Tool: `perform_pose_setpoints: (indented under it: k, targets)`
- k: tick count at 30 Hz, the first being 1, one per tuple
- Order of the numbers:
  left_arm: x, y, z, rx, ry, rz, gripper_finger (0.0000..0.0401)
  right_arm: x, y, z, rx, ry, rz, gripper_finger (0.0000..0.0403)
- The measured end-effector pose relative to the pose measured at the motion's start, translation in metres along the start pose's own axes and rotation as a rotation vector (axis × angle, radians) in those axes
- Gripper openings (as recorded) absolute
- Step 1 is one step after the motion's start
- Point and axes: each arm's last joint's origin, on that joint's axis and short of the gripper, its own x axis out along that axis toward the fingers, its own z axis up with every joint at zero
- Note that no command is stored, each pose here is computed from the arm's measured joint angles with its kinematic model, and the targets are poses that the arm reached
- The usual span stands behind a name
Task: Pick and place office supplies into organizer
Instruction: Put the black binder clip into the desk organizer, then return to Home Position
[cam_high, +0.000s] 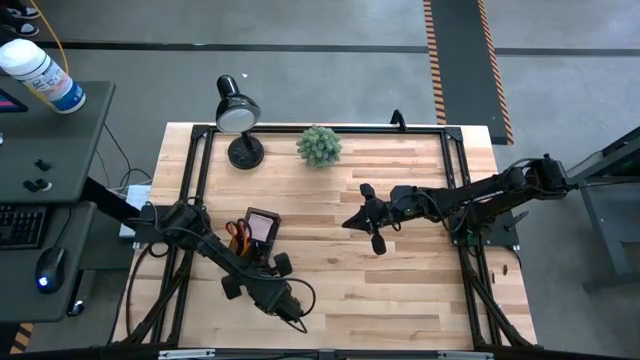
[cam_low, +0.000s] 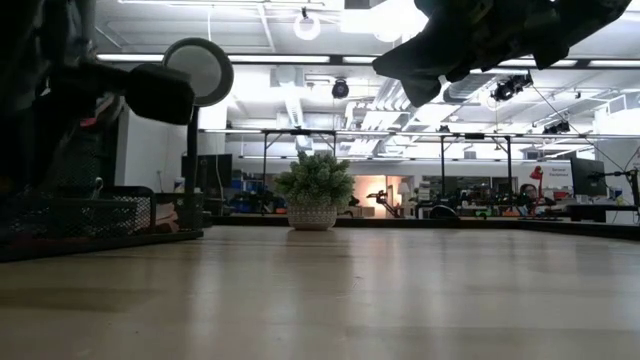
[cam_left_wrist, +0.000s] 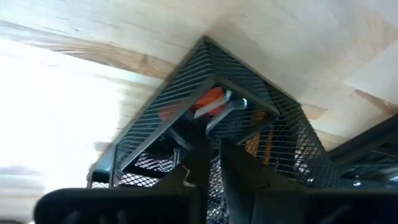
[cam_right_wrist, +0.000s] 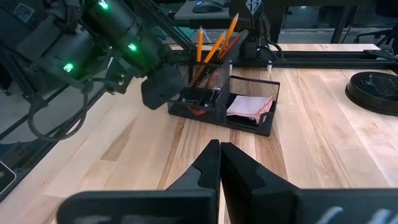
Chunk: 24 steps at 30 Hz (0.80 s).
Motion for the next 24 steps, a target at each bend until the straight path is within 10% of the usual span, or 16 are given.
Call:
perform_pose_setpoints:
  k: [17, 24]
  targets:
    - [-0.023, 0.006, -0.005, -0.265, -0.014, 0.127, 0.0031, 0.000, 0.000, -0.001, -0.018, 0.008, 0.000, 0.0004]
    - [-0.069, 0.024, -0.034, -0.520, -0.410, 0.232, 0.0006, 0.000, 0.000, -0.001, -0.019, 0.007, 0.000, 0.0002]
